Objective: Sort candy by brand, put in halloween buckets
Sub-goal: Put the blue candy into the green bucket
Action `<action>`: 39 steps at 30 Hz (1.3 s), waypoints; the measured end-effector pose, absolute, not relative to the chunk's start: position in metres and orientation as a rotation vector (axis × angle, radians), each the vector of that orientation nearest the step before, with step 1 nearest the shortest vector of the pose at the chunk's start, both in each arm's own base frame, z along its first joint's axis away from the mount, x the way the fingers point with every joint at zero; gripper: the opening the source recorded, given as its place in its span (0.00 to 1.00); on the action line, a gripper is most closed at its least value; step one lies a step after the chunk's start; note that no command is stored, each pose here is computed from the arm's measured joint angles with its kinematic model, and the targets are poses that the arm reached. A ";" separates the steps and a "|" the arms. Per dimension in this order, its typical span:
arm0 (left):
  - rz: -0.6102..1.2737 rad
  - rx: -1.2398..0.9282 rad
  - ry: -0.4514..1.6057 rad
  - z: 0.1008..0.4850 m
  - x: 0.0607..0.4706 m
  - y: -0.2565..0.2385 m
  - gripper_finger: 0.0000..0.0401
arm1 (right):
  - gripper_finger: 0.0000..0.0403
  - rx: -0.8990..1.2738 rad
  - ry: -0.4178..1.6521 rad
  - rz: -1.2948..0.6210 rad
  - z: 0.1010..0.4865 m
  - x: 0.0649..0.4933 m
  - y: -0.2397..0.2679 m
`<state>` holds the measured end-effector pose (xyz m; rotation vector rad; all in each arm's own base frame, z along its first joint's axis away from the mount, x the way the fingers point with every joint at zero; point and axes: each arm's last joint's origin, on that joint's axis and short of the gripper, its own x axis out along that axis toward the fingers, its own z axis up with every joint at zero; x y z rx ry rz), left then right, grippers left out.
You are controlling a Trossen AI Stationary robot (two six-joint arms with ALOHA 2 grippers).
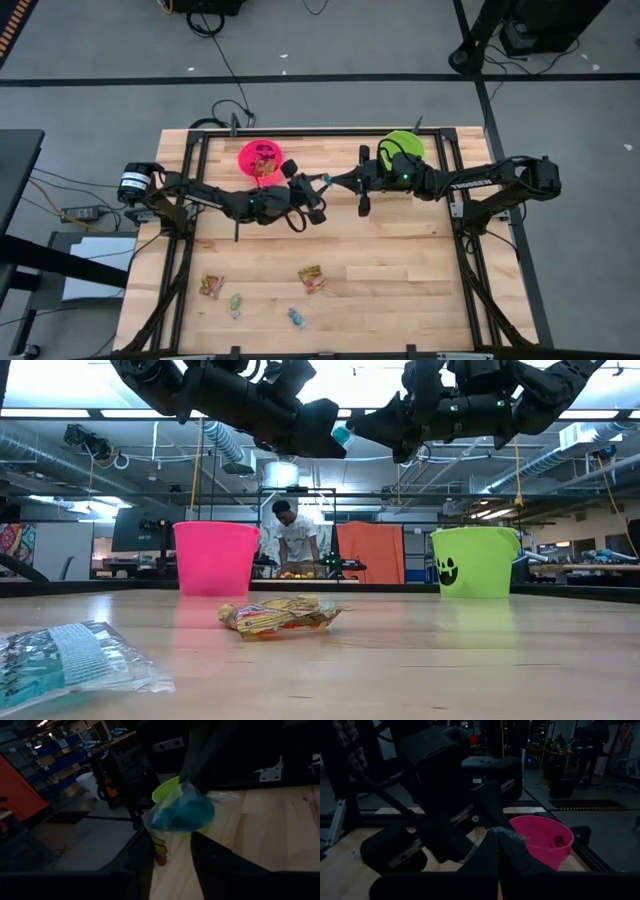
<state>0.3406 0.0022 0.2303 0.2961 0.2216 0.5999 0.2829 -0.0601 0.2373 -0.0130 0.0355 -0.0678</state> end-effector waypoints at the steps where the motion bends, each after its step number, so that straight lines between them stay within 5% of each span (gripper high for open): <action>1: 0.600 0.297 0.224 0.230 0.341 0.002 0.36 | 0.00 -0.015 0.035 -0.073 0.237 0.283 -0.060; 8: 0.604 0.290 0.299 0.222 0.339 0.003 0.47 | 0.00 -0.040 0.082 -0.162 0.236 0.278 -0.069; 34: 0.498 0.236 0.508 0.205 0.318 -0.046 0.47 | 0.01 0.036 0.591 -0.856 0.249 0.167 -0.110; 39: 0.474 0.204 0.524 0.208 0.309 -0.058 0.47 | 0.08 0.089 0.654 -0.850 0.243 0.160 -0.115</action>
